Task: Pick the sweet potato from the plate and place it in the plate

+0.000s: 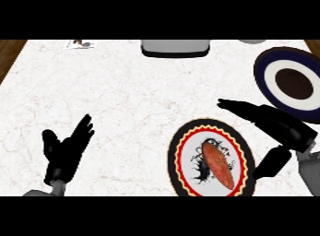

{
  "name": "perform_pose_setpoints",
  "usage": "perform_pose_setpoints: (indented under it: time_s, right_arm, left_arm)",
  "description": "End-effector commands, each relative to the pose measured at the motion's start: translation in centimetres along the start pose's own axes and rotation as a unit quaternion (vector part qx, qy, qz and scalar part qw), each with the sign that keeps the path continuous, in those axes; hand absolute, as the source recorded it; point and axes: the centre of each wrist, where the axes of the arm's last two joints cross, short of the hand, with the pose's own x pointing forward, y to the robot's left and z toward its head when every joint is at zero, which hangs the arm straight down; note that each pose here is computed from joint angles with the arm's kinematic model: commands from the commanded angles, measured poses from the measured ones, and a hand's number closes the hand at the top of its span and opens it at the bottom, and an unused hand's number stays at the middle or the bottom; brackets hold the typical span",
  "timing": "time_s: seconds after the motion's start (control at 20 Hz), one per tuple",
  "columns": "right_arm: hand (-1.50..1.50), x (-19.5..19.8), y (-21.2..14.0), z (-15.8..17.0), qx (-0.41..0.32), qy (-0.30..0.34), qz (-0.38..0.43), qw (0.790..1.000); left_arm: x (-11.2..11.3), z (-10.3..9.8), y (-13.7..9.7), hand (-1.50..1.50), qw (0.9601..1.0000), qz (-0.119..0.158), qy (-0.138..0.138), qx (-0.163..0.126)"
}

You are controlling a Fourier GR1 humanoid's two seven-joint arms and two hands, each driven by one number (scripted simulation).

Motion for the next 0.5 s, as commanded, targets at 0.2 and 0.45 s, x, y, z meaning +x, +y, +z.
perform_pose_setpoints:
  time_s: [0.2, 0.45]
  right_arm:
    - [-1.50, -0.9, 4.6, -0.7, 0.051, 0.022, -0.007, 0.998]
    - [-1.50, 1.2, 4.7, 0.8, 0.056, 0.019, -0.003, 0.998]
  left_arm:
    - [0.2, 0.3, -0.6, 0.00, 0.9999, -0.004, -0.006, -0.013]
    - [-0.9, -0.1, -1.2, 0.00, 1.0000, -0.005, -0.008, -0.003]
